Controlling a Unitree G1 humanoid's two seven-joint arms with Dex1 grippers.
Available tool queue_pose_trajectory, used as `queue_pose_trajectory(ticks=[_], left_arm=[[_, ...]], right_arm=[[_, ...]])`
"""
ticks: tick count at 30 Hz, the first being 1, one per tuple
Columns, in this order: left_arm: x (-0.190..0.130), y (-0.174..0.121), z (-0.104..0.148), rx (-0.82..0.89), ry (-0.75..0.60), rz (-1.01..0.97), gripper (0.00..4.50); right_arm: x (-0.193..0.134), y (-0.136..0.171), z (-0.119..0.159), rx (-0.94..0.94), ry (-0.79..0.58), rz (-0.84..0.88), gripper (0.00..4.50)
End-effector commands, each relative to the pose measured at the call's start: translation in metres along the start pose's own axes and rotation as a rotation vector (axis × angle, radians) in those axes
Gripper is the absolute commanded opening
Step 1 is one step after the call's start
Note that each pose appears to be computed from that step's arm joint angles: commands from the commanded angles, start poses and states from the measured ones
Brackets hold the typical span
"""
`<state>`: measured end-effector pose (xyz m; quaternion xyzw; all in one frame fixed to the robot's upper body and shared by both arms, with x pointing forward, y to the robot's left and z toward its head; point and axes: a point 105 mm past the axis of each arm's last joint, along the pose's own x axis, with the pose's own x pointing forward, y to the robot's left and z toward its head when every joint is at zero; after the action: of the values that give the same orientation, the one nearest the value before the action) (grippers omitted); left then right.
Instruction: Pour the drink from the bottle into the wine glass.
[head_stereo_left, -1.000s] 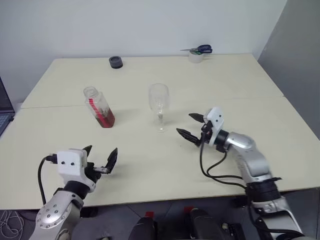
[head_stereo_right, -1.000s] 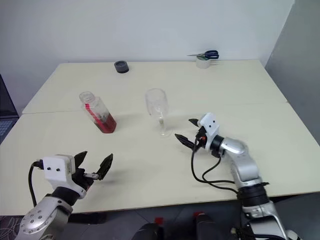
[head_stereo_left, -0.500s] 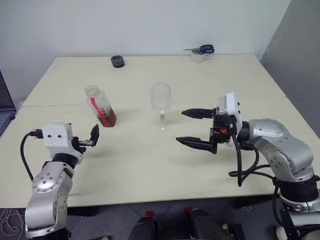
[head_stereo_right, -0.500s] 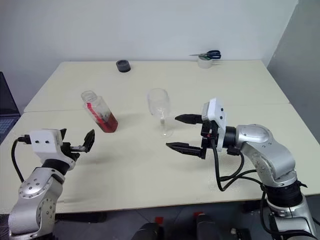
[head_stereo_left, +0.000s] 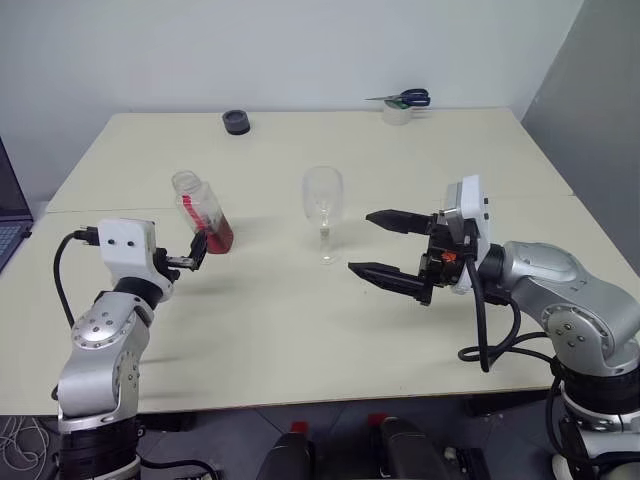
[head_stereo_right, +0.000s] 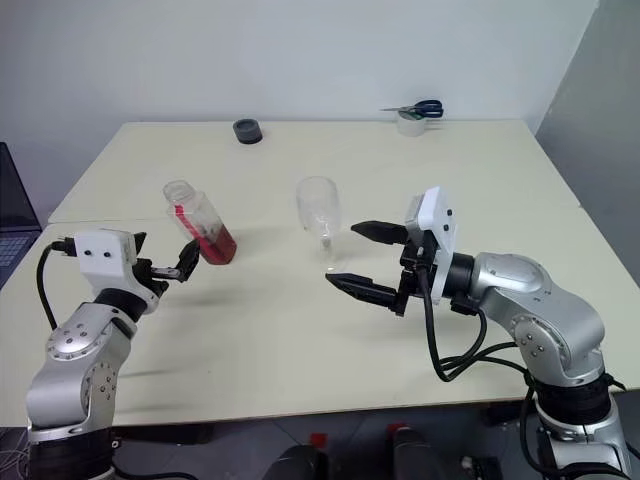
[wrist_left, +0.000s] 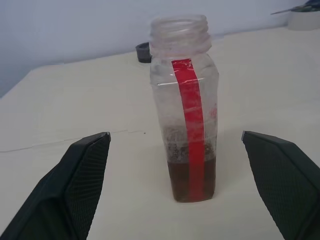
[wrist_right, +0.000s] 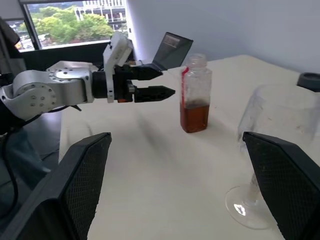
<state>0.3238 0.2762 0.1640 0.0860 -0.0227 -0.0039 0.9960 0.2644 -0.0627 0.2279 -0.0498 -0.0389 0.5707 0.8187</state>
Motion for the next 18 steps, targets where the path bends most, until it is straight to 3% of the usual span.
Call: queue_pose_trajectory(ticks=[1,18], left_arm=[[0.005,-0.003,0.008,0.021,-0.026,-0.036,4.50],[0.026,0.003,-0.003,0.026,-0.011,-0.041,4.50]], right_arm=[[-0.004,0.007,0.011,-0.031,-0.038,-0.001,4.48],[-0.004,0.012,0.013,-0.014,-0.047,-0.041,4.48]])
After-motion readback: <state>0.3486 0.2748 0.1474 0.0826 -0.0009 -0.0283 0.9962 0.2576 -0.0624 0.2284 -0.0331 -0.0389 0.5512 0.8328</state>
